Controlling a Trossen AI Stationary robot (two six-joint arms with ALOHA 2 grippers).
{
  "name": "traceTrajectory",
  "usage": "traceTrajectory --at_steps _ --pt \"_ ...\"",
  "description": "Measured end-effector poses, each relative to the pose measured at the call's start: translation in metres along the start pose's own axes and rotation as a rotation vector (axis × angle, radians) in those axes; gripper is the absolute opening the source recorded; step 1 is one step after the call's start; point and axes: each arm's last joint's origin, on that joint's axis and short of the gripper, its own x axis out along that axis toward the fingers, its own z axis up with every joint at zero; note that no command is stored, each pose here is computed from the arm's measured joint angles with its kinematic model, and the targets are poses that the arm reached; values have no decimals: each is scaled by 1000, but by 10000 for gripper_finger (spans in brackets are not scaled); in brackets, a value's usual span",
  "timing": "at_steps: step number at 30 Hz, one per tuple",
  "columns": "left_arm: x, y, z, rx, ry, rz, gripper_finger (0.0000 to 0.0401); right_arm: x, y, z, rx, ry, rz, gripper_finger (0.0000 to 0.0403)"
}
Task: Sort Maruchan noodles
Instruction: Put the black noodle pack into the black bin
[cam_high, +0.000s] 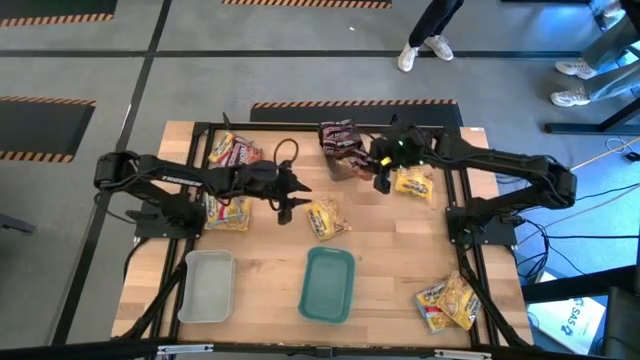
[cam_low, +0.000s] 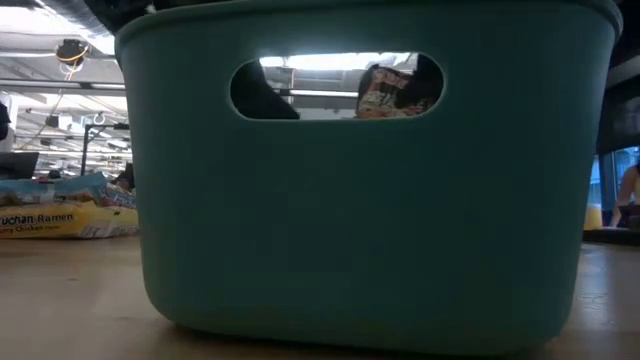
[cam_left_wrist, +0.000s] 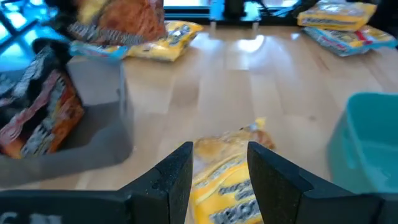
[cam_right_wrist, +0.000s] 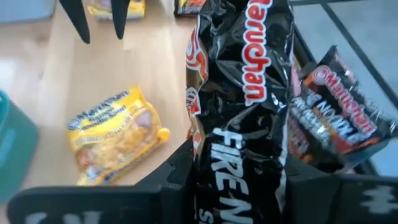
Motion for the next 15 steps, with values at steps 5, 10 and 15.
traceTrajectory --at_steps 5,10,15 --pt "-1 10 -11 -20 5 36 147 19 -22 11 -82 25 27 96" --pt "-1 12 -13 -31 12 42 147 40 -42 14 -178 67 37 96" --pt "-1 12 -13 -31 12 22 147 59 -55 10 -276 113 41 96"
